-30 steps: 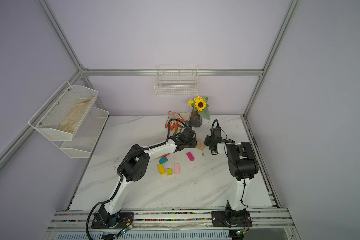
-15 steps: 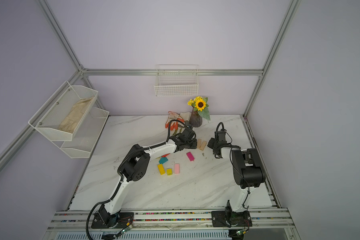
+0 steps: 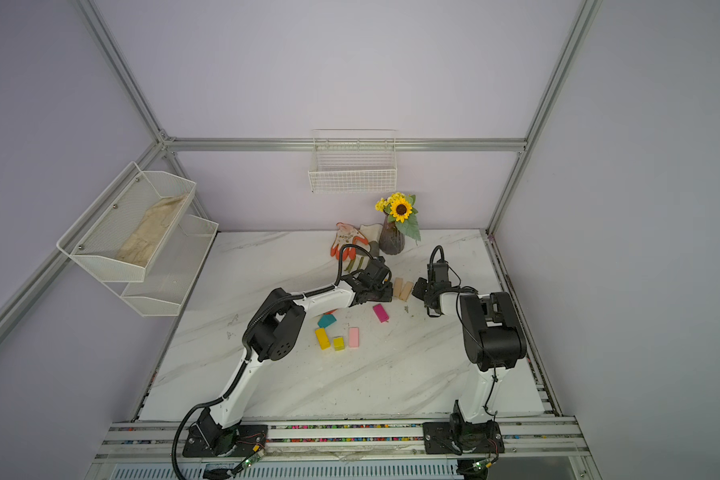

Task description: Build the wood block tower

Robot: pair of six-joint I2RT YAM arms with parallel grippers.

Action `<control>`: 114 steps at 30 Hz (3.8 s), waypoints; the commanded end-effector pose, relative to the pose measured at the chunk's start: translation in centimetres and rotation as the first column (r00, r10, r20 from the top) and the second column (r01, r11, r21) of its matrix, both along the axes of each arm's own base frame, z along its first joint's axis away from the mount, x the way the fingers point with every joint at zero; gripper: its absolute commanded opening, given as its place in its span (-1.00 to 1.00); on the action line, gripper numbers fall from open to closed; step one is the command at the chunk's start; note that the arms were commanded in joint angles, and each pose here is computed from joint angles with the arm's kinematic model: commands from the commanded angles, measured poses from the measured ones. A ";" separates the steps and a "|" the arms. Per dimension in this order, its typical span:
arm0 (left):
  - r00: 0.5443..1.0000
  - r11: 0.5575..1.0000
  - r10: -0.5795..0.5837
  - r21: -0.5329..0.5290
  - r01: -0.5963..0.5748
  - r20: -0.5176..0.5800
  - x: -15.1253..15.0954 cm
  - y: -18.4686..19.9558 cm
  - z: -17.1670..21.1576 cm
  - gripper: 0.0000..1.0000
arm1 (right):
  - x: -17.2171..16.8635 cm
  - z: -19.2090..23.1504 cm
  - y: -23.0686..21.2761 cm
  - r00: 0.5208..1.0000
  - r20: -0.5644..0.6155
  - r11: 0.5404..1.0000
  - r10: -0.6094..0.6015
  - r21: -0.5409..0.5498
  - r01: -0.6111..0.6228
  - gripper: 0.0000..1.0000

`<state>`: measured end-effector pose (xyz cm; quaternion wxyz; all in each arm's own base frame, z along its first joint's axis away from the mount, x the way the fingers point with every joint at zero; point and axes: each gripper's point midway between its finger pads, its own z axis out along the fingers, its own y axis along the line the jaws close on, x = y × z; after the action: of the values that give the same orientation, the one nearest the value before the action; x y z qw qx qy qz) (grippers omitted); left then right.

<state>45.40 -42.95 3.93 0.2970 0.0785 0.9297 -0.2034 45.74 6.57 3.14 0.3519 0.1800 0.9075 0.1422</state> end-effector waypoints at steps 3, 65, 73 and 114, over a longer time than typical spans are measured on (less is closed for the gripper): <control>0.999 0.999 -0.018 -0.039 0.020 0.047 1.5 -1.1 2.7 -0.66 | 0.3 -0.6 1.3 0.998 -0.029 0.999 0.048 -0.018 -0.048 -0.47; 0.978 0.984 0.021 -0.178 0.017 0.206 -5.3 5.8 13.2 -0.64 | -8.1 4.5 4.9 0.993 0.091 0.995 0.077 0.063 -0.082 -0.36; 0.979 0.983 0.022 -0.182 0.015 0.203 -5.1 5.5 12.9 -0.64 | -7.6 2.2 5.3 0.996 0.035 0.996 0.086 0.025 -0.086 -0.39; 0.973 0.987 0.029 -0.161 0.008 0.228 -4.4 6.3 13.0 -0.65 | -5.2 0.2 5.0 0.998 -0.032 0.998 0.051 -0.041 -0.053 -0.41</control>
<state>40.89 -37.08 15.72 0.3892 0.0690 0.8812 -0.2594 40.07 11.62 3.14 0.3349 0.1518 0.9196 0.1384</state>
